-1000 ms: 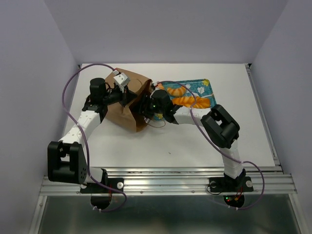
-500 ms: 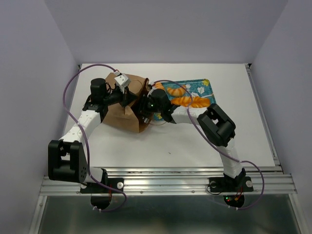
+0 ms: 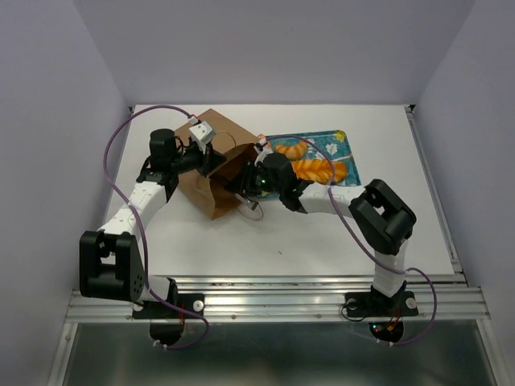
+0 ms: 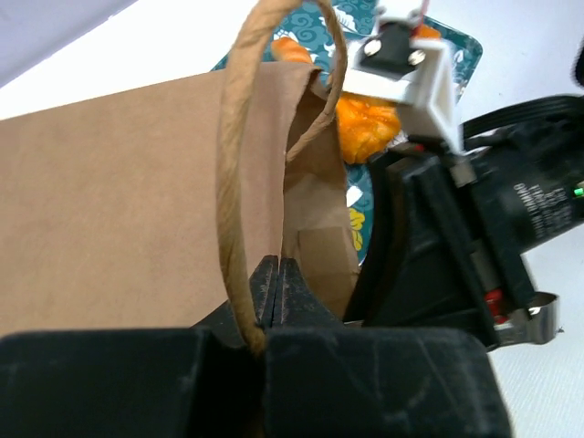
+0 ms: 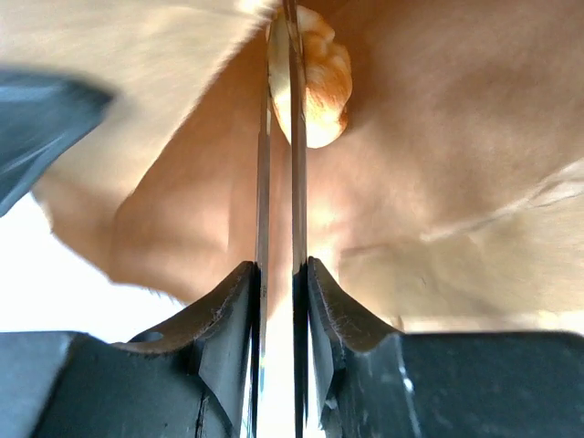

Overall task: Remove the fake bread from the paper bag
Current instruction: Take out the fake bread from the paper bag, then place the fake bread in the container.

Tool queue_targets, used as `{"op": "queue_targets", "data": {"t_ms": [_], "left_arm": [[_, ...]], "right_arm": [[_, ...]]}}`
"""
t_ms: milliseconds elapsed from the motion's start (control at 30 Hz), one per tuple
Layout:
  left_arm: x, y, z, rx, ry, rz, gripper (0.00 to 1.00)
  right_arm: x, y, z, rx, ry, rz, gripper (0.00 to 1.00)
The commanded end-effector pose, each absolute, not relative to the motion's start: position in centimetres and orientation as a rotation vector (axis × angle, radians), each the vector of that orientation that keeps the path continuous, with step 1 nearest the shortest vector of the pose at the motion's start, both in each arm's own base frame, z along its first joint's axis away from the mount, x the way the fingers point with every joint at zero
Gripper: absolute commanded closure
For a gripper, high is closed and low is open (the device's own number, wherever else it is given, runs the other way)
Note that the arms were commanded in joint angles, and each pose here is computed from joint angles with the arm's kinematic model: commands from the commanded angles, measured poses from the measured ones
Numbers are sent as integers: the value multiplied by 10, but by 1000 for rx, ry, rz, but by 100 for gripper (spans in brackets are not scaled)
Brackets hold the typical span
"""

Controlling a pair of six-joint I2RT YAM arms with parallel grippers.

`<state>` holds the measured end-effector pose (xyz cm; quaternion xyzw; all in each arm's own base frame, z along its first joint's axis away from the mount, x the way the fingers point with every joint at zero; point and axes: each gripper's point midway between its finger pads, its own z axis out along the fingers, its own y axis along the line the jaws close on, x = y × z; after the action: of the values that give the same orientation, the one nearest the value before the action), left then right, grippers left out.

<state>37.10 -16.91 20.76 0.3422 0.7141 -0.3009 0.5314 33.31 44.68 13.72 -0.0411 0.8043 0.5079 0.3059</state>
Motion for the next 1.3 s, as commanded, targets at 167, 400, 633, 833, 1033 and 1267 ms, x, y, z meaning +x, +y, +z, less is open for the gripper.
{"op": "queue_targets", "data": {"t_ms": [167,400,633,833,1033,1267], "left_arm": [[384,-167,247,791,1596,-671,100],[388,-164,261,746,1585,-657,100],[399,-153,270,648,1616,-612,100],[403,-144,279,602,1608,-586,100],[411,-133,283,556,1616,-565,100],[422,-121,293,498,1614,-568,100]], "right_arm": [[331,409,199,-113,1923,1298,99],[327,385,209,-90,1900,1229,99],[304,360,218,-179,1919,1150,99],[280,321,252,-255,1887,1027,99],[271,275,281,-180,1842,943,99],[307,213,301,-17,1808,728,99]]}}
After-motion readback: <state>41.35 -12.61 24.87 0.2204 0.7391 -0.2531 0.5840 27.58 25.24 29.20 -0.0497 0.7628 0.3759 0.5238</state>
